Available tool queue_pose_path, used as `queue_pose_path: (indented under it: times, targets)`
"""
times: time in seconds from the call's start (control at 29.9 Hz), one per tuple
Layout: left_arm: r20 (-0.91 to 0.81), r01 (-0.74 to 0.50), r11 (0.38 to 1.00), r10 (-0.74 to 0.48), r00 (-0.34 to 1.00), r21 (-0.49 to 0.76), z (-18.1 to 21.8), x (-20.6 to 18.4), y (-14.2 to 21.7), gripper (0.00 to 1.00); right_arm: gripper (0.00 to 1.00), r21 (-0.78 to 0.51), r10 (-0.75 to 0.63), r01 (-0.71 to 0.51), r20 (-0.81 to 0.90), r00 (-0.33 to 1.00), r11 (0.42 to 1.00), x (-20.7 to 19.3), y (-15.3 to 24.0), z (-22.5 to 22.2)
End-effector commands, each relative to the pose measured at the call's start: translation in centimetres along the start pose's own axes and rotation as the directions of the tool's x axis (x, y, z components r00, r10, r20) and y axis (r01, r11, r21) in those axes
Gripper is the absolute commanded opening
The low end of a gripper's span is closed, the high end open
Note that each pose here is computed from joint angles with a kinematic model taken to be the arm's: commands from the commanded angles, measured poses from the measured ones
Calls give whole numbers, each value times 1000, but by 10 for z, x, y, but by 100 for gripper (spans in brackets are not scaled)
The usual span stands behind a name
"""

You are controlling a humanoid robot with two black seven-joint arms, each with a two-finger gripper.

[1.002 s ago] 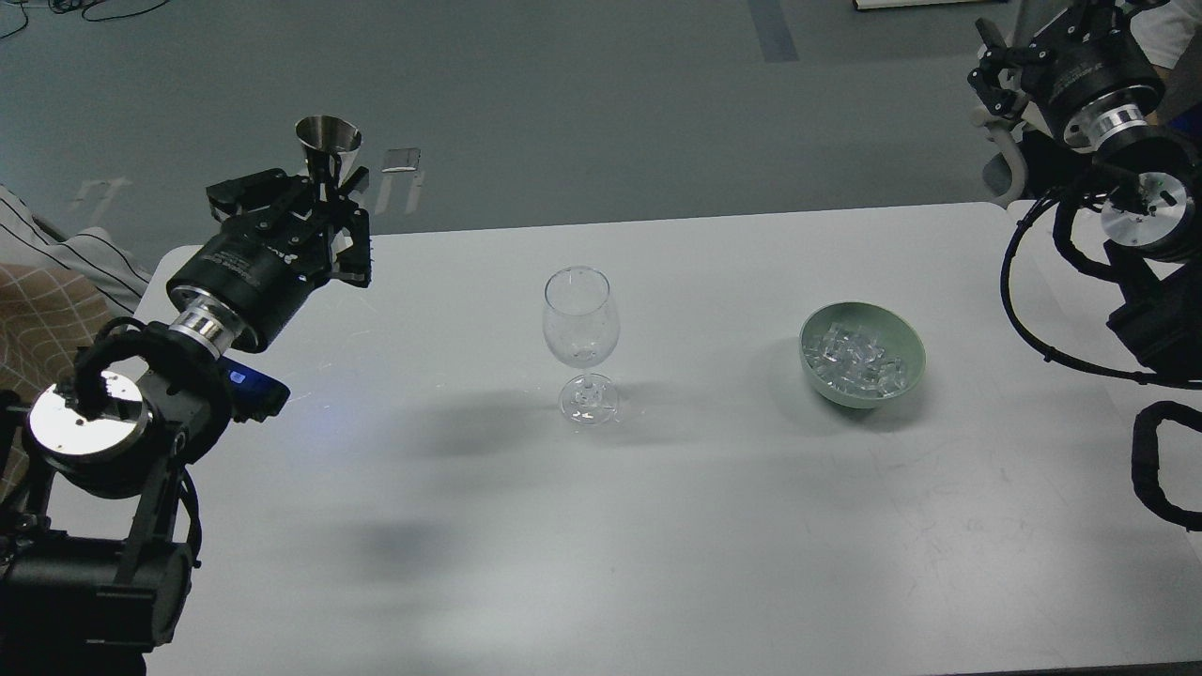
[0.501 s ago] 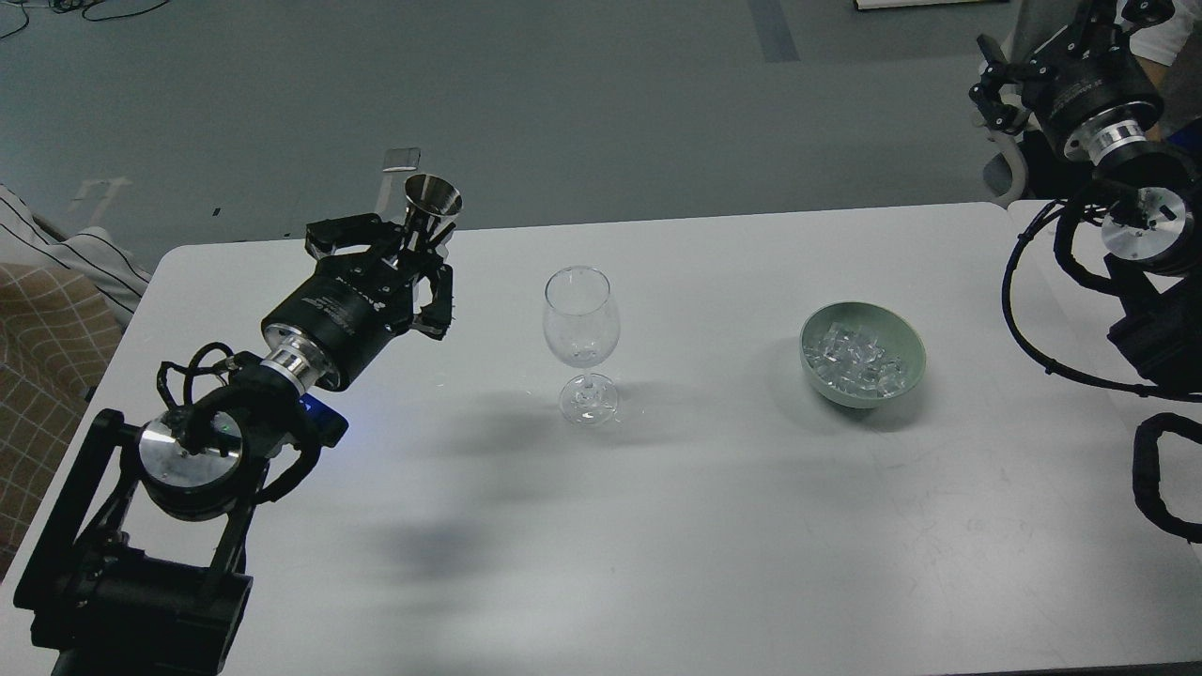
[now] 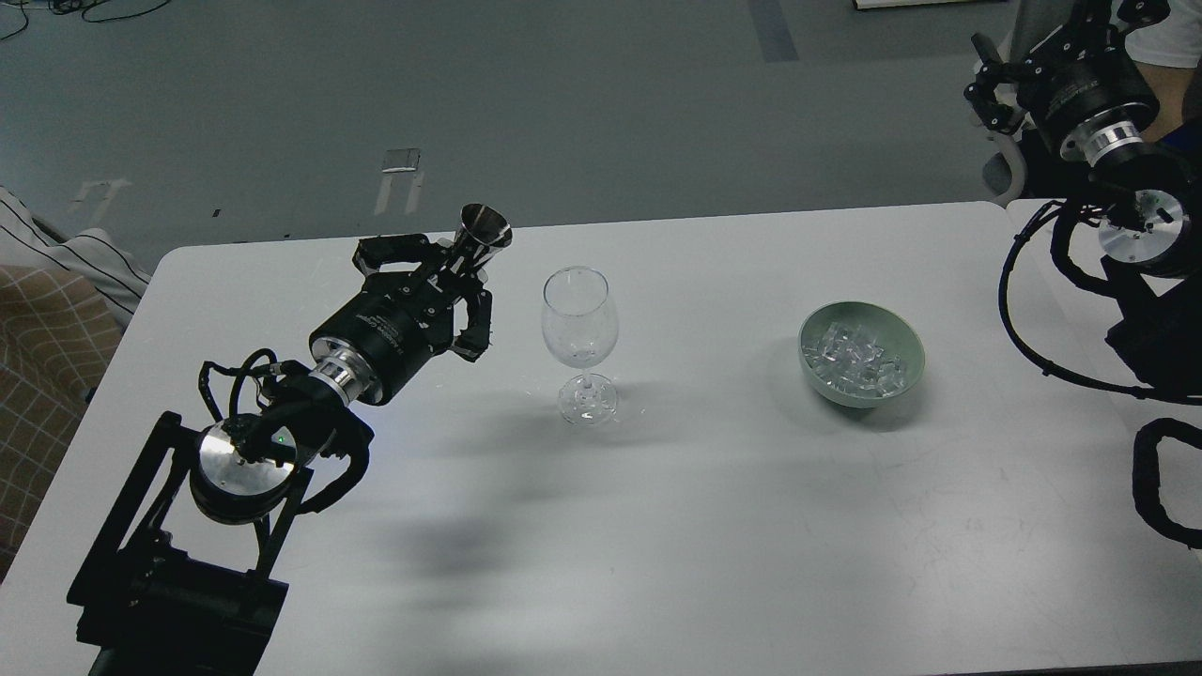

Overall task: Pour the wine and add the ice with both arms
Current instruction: 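Tilt the jigger over the wine glass with the left gripper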

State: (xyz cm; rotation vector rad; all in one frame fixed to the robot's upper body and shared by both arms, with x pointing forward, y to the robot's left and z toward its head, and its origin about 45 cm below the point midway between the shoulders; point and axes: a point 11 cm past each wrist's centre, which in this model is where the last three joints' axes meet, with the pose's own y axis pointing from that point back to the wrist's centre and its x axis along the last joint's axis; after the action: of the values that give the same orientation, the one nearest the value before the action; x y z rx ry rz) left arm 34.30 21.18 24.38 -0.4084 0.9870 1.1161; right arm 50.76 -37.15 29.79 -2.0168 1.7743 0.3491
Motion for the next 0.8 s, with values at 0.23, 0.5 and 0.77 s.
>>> queue_pose_path:
  times: [0.23,0.5,0.77]
  targets:
    - [76,-16,1000,14,997,23,-12,-1,-3,2,100,3,-6,6,1,1000,1000,-2,-1,-1]
    - [119,-52,998,47,992,35,-19,8,-6,2,100,2,-3,3,1,1000,1000,-1,0,-1]
    - [156,-54,998,47,987,43,-19,6,-13,2,100,1,-4,4,2,1000,1000,-2,-1,0]
